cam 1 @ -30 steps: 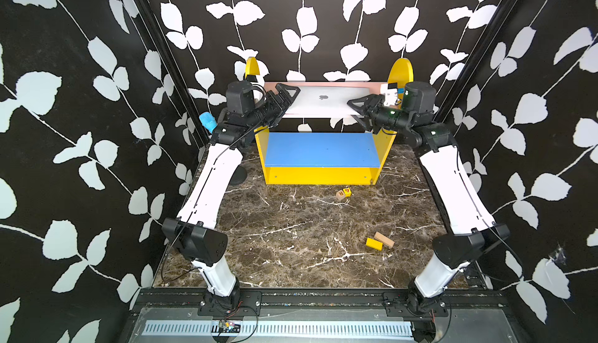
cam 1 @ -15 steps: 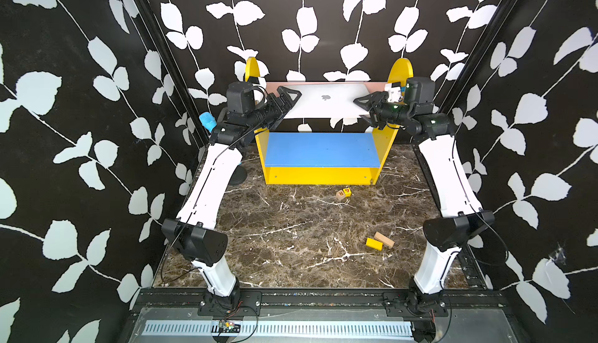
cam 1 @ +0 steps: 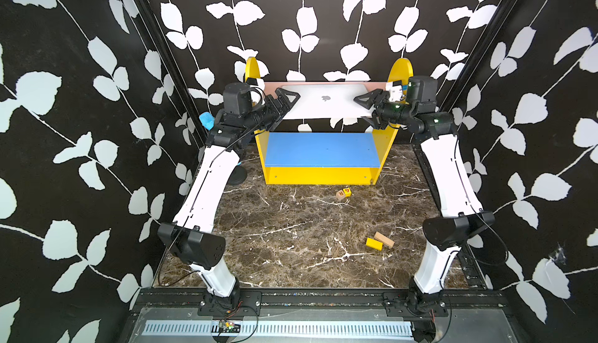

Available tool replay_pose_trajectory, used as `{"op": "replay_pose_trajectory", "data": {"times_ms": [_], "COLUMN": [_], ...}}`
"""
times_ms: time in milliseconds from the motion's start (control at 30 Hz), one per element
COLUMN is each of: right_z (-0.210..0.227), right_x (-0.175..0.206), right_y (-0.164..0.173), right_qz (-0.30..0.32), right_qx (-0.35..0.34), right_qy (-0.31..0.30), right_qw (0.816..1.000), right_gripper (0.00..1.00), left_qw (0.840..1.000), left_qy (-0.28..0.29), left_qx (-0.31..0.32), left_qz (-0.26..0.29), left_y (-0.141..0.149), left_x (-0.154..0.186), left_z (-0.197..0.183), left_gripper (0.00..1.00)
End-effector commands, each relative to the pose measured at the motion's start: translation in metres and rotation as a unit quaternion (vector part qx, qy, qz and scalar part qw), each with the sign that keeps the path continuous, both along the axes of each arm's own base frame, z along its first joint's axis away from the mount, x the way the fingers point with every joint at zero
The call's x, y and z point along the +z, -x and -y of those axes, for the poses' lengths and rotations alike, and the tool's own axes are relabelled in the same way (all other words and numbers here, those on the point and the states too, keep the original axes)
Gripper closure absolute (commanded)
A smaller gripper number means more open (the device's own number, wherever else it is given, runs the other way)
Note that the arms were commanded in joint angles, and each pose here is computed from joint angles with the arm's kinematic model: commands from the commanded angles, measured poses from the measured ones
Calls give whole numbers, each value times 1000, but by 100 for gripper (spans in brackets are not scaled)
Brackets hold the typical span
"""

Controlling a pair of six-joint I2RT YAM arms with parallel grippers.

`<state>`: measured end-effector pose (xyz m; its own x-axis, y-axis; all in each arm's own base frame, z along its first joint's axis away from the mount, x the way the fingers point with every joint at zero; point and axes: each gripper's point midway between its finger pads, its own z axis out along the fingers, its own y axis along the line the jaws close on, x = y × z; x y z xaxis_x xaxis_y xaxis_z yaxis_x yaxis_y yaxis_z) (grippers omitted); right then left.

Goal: Close the laptop lid and set it aside
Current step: Place the laptop on the shelf.

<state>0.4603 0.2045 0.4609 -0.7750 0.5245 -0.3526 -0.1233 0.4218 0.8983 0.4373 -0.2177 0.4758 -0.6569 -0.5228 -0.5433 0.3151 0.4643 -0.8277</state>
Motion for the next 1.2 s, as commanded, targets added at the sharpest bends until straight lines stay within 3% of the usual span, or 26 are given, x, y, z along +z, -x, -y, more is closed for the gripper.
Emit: {"op": "replay_pose_trajectory", "data": {"times_ms": [0, 667, 1167], "right_z": [14, 37, 50], "right_x": [20, 14, 22], "right_y": [7, 12, 42], "right_qz": [43, 37, 68], "right_qx": [-19, -44, -41], "right_qy": [21, 46, 75], "right_qw": [999, 997, 994], "right_gripper": [32, 31, 36], "left_qw": [999, 999, 999], "left_qy": [3, 7, -7], "left_qx": [-2, 13, -8], "left_qz": [40, 35, 47], "left_y": [18, 17, 36], "left_x": [24, 17, 17], "left_z": [-10, -28, -30], "left_gripper": [1, 2, 2]}}
